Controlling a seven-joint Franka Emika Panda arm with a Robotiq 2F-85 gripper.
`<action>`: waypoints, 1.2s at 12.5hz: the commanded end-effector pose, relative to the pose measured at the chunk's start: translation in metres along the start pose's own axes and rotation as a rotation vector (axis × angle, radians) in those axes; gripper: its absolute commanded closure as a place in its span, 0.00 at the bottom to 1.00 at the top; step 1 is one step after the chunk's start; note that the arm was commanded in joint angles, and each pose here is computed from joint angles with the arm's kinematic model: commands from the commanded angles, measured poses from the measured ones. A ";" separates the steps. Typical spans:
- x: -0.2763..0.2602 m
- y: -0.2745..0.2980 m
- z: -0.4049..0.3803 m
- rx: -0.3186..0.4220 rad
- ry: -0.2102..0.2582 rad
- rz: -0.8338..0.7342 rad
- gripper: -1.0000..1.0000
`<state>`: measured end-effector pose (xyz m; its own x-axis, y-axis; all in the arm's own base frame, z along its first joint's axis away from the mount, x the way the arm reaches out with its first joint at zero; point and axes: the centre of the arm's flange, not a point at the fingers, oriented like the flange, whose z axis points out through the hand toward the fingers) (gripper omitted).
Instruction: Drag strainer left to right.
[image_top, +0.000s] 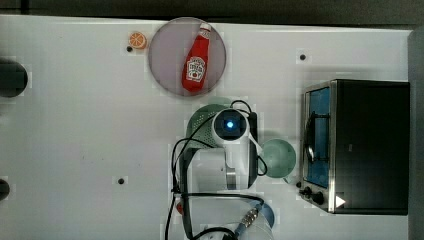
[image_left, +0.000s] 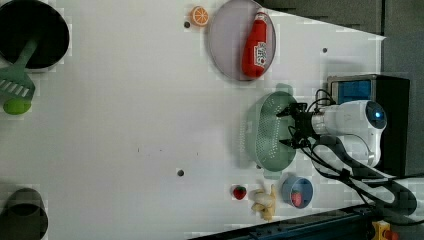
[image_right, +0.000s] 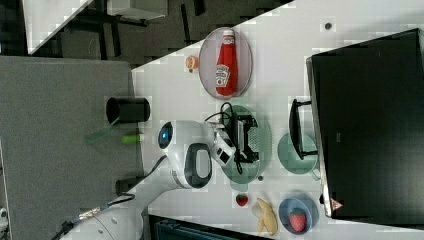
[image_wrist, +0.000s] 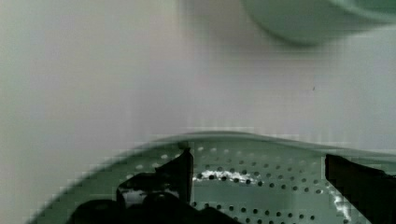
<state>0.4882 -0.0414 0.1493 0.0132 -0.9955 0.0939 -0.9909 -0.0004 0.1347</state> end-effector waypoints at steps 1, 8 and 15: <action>0.032 -0.008 -0.016 0.027 0.018 -0.049 0.00; 0.034 -0.010 -0.070 0.097 0.031 -0.194 0.00; 0.026 0.026 -0.298 0.140 0.016 -0.510 0.00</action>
<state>0.4965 -0.0581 0.4150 0.4036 -0.9106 0.0885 -0.9132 -0.3951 0.0995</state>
